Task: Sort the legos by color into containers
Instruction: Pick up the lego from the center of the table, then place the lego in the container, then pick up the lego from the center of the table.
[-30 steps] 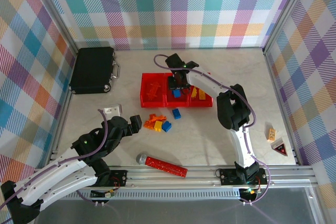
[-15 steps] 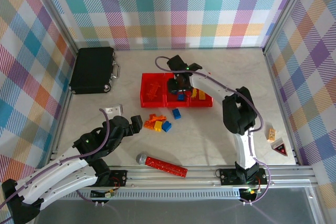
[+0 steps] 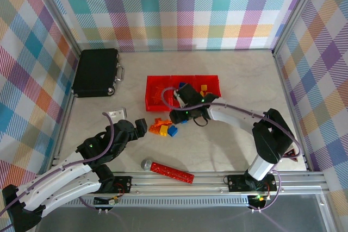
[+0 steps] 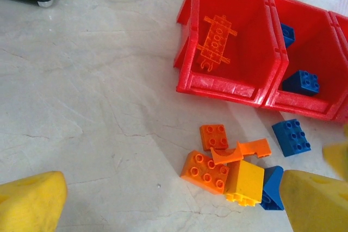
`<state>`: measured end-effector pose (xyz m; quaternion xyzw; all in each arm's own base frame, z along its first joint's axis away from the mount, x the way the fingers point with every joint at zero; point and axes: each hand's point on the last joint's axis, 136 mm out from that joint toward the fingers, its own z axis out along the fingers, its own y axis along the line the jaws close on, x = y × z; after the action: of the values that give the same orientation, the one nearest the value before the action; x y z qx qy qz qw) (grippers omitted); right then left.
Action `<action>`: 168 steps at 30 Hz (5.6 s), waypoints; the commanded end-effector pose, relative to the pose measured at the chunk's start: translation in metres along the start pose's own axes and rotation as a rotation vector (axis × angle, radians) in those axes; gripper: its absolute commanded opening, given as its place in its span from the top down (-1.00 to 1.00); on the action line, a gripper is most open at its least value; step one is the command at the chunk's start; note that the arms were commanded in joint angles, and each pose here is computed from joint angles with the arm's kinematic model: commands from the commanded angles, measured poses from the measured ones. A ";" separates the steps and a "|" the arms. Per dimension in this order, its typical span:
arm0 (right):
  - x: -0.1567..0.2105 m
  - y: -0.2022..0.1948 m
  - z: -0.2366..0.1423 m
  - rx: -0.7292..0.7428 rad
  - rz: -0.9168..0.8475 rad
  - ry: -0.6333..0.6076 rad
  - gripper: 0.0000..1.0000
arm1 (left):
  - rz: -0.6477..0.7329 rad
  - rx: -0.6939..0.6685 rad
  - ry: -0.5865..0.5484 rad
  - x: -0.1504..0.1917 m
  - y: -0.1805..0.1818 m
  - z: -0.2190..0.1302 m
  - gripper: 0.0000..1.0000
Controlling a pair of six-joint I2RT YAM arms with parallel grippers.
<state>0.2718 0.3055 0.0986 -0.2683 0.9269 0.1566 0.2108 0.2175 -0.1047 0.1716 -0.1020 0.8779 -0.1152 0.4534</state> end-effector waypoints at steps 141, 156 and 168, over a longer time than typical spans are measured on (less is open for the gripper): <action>0.004 -0.025 -0.005 0.141 0.365 0.041 -0.63 | 0.193 0.567 0.145 0.029 -0.101 -0.018 -0.99; 0.012 -0.042 0.043 0.258 0.281 0.129 -0.62 | 0.200 0.529 0.142 0.027 -0.091 -0.020 -0.99; 0.008 -0.045 0.058 0.289 0.222 0.173 -0.36 | 0.192 0.506 0.144 0.028 -0.087 -0.018 -0.99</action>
<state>0.3076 0.2900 0.0423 -0.1278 0.9783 0.0397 0.1583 0.1899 -0.1966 0.1750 0.1207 0.8608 -0.2914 0.3994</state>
